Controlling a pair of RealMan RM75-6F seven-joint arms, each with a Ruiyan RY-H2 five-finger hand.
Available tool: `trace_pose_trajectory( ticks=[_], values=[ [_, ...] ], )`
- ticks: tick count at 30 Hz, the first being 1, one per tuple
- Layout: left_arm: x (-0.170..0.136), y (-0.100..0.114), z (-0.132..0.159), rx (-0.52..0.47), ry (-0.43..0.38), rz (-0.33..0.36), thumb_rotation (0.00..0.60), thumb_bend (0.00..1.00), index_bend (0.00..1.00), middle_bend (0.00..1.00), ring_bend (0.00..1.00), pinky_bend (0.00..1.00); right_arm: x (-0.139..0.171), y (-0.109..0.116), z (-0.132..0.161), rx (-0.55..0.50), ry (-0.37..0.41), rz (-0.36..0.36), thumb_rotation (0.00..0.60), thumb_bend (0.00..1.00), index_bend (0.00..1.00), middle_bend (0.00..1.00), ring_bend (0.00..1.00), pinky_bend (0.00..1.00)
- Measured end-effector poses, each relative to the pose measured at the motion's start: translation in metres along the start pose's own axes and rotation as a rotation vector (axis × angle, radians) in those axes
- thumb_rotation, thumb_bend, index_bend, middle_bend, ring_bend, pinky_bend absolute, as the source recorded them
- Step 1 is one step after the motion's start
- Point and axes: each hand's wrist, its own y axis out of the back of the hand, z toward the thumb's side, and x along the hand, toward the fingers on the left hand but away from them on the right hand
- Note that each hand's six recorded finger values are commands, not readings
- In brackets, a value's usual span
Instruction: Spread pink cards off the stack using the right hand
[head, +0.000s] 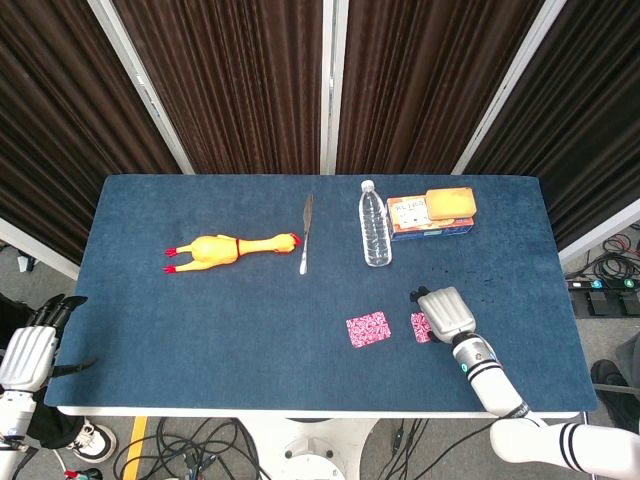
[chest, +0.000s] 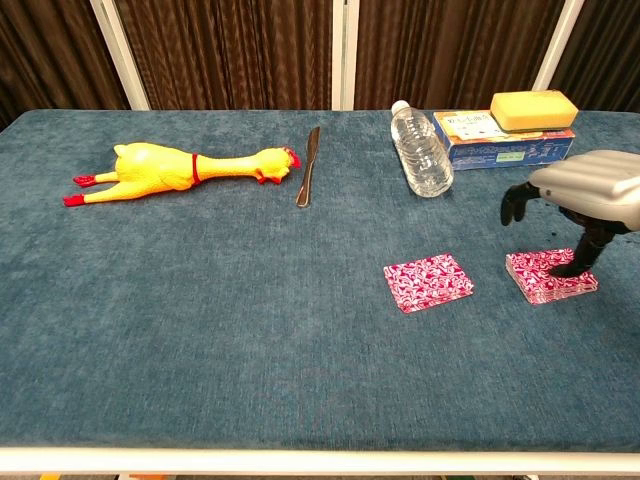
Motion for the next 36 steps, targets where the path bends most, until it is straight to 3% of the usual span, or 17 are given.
trace_pose_trajectory(
  ticks=[22,36],
  values=[
    [-0.001,-0.003,-0.001,-0.003,0.0,-0.022,0.6,0.03,0.16,0.16,0.06,0.18,0.004,-0.024,-0.017,0.025,-0.041,0.036,0.6,0.09,0.28,0.25,0.83,0.91],
    [-0.002,-0.001,-0.003,-0.007,0.002,-0.014,0.6,0.03,0.16,0.16,0.06,0.18,-0.001,-0.029,-0.01,0.026,-0.028,0.045,0.6,0.09,0.28,0.26,0.83,0.91]
  ],
)
